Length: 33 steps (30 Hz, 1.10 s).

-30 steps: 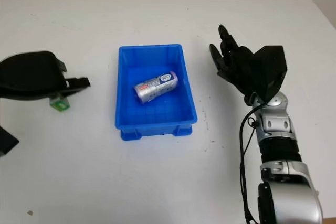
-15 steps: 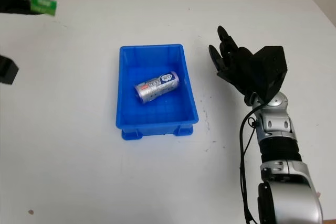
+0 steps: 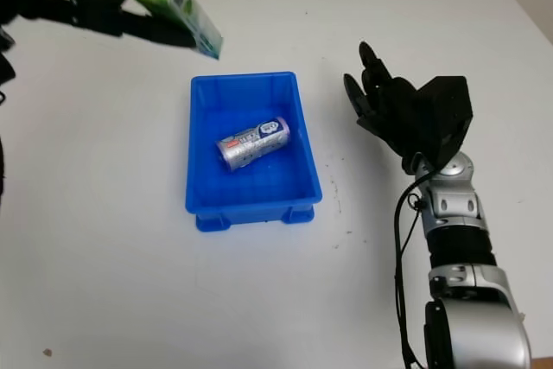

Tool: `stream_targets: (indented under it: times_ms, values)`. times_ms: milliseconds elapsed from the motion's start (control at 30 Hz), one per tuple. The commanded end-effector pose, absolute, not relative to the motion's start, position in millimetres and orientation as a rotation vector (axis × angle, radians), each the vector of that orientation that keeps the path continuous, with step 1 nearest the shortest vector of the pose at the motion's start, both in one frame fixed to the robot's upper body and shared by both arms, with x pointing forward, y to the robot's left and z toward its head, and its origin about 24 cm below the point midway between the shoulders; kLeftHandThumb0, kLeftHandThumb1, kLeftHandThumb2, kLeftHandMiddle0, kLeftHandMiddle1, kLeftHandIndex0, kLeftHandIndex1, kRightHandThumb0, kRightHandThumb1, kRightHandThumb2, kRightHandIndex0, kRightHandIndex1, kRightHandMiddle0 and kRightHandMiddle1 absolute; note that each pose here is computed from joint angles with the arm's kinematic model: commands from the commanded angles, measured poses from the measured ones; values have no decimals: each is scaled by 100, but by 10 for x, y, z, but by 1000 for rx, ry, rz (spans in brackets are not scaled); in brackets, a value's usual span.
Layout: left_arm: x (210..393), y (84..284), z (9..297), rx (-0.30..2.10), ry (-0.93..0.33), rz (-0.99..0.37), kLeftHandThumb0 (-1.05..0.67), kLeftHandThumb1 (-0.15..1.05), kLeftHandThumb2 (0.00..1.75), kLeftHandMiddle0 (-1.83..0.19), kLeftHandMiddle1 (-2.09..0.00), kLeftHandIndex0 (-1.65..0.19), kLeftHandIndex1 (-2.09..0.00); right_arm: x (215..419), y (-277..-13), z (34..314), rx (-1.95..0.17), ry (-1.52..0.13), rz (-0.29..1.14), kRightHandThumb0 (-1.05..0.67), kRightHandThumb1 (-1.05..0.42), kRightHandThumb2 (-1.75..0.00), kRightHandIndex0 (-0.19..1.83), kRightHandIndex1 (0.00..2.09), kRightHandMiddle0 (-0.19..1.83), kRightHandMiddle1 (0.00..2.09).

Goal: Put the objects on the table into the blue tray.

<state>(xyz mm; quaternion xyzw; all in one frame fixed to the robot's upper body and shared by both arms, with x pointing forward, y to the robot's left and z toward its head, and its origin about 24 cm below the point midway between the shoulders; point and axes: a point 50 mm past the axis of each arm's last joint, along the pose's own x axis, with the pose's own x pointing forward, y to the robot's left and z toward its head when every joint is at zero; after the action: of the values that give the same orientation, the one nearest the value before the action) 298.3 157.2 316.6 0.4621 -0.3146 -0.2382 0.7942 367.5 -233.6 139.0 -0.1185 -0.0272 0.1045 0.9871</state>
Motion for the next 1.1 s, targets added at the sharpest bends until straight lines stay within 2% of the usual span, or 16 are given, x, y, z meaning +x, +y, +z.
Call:
stream_targets:
  times_ms: [0,67,133,200,267,333,400,467,533,633,667,800,867,933,967,1067]
  values:
    - [2946,1515,3098,976,-659,-563,-32,105,22,-107,-208,-69,-190,3653,-2333,1371,-241,-57,204,-63,-105,-57,-19,1,-19,3]
    - [2957,1493,3009,971,-628,-594,-30,105,23,-106,-208,-69,-190,3648,-2339,1365,-242,-50,198,-63,-105,-57,-19,1,-19,3]
    - [2960,1476,2961,1028,-565,-597,-25,105,20,-62,-194,-35,-180,3639,-2345,1362,-246,-47,192,-63,-105,-56,-19,2,-19,3]
    - [2960,1469,2940,1056,-533,-603,-15,105,13,-20,-142,4,-157,3631,-2349,1359,-249,-46,190,-64,-105,-54,-19,2,-19,3]
    - [2958,1468,2923,1050,-513,-619,-8,105,10,-11,-113,15,-140,3623,-2350,1356,-251,-46,184,-65,-105,-53,-19,2,-19,3]
    - [2955,1462,2909,1031,-491,-651,6,105,9,-3,-74,18,-103,3617,-2347,1354,-255,-44,176,-65,-105,-51,-18,3,-18,4]
    - [2945,1449,2901,1005,-488,-690,13,104,11,7,-61,19,-78,3610,-2343,1353,-262,-42,173,-64,-105,-50,-18,4,-17,5]
    - [2941,1444,2906,961,-476,-717,14,69,80,17,-61,19,-59,3606,-2339,1354,-268,-42,171,-63,-105,-50,-17,4,-17,5]
    - [2936,1442,2943,924,-452,-743,8,44,125,18,-45,19,-50,3606,-2339,1355,-270,-40,171,-63,-105,-50,-17,5,-17,5]
    - [2948,1469,2989,857,-447,-778,-9,30,152,18,-23,19,-46,3608,-2336,1355,-272,-40,170,-63,-105,-50,-17,5,-17,5]
    - [2974,1497,3003,802,-442,-802,-17,30,155,17,-19,19,-46,3610,-2335,1359,-272,-42,170,-63,-105,-50,-17,5,-17,5]
    - [3077,1617,3053,617,-411,-776,-49,57,112,18,-6,19,-24,3616,-2331,1382,-272,-49,169,-64,-105,-50,-17,5,-16,6]
    - [3121,1665,3078,546,-436,-735,-48,55,143,18,-6,19,-14,3620,-2326,1399,-270,-61,178,-65,-105,-51,-17,5,-17,5]
    - [3155,1700,3094,495,-453,-680,-52,67,130,17,-6,19,-12,3628,-2324,1418,-269,-69,186,-65,-105,-52,-17,5,-17,5]
    - [3169,1712,3100,479,-456,-654,-56,89,98,18,-5,19,-11,3633,-2325,1426,-269,-70,188,-64,-105,-53,-18,4,-18,5]
    - [3252,1824,3065,403,-449,-540,-69,103,69,19,-2,19,-4,3651,-2324,1476,-277,-87,202,-64,-105,-55,-19,1,-19,1]
